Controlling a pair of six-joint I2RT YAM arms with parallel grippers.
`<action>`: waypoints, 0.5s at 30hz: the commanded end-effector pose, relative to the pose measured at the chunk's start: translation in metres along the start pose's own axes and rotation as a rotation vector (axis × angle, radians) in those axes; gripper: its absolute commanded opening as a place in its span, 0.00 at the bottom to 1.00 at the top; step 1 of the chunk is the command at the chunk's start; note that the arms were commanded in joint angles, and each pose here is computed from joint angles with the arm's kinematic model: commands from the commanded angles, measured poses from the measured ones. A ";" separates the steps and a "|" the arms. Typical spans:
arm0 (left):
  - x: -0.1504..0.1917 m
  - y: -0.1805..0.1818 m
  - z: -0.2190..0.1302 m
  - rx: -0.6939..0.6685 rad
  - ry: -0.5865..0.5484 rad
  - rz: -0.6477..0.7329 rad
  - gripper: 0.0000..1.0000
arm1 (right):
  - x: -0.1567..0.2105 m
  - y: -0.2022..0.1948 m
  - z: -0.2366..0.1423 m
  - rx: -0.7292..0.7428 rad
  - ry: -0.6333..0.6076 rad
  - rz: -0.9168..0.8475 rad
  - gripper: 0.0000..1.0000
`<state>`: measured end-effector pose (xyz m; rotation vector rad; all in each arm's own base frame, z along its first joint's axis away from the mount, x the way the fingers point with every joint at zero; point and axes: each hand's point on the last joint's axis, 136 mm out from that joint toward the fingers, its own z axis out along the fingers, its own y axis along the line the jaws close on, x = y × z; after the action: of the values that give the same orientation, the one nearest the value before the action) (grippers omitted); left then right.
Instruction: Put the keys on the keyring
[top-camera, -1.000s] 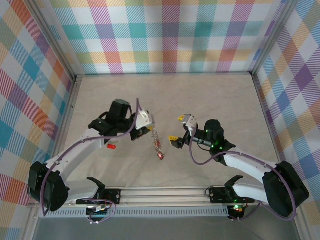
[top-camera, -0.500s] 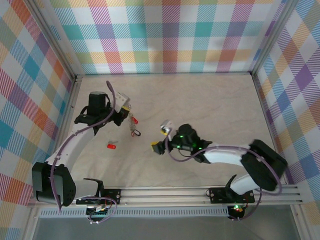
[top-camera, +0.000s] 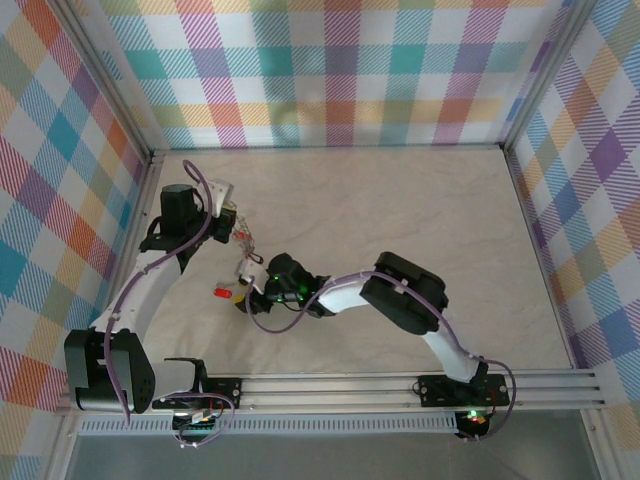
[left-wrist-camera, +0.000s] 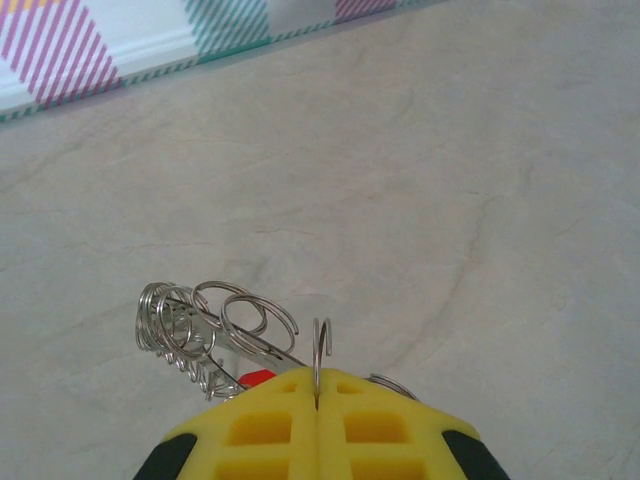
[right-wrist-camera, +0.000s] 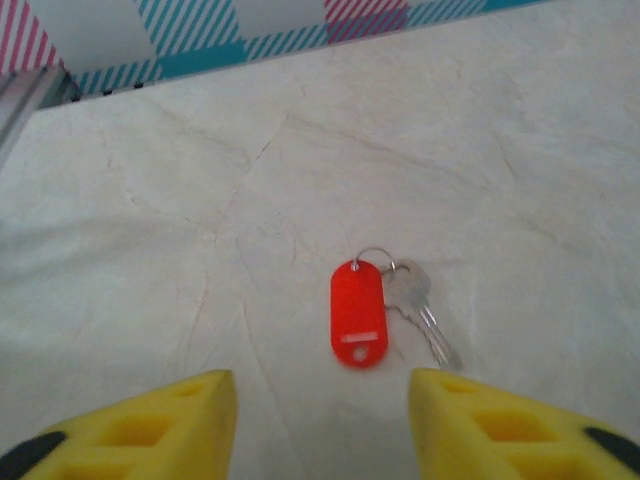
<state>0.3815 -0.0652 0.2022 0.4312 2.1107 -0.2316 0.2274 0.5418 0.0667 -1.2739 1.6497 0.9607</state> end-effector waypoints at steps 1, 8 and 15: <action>-0.014 0.022 -0.009 -0.078 -0.070 -0.053 0.00 | 0.003 -0.006 0.021 0.048 0.024 0.010 0.41; -0.008 0.045 -0.006 -0.134 -0.070 -0.166 0.00 | 0.006 -0.023 0.060 0.162 0.105 0.050 0.43; -0.003 0.045 -0.006 -0.134 -0.063 -0.170 0.00 | 0.026 -0.027 0.070 0.165 0.188 0.061 0.49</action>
<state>0.3910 -0.0282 0.1999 0.1918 2.1283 -0.2009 0.2644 0.5995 0.0380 -1.2139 1.7960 0.7857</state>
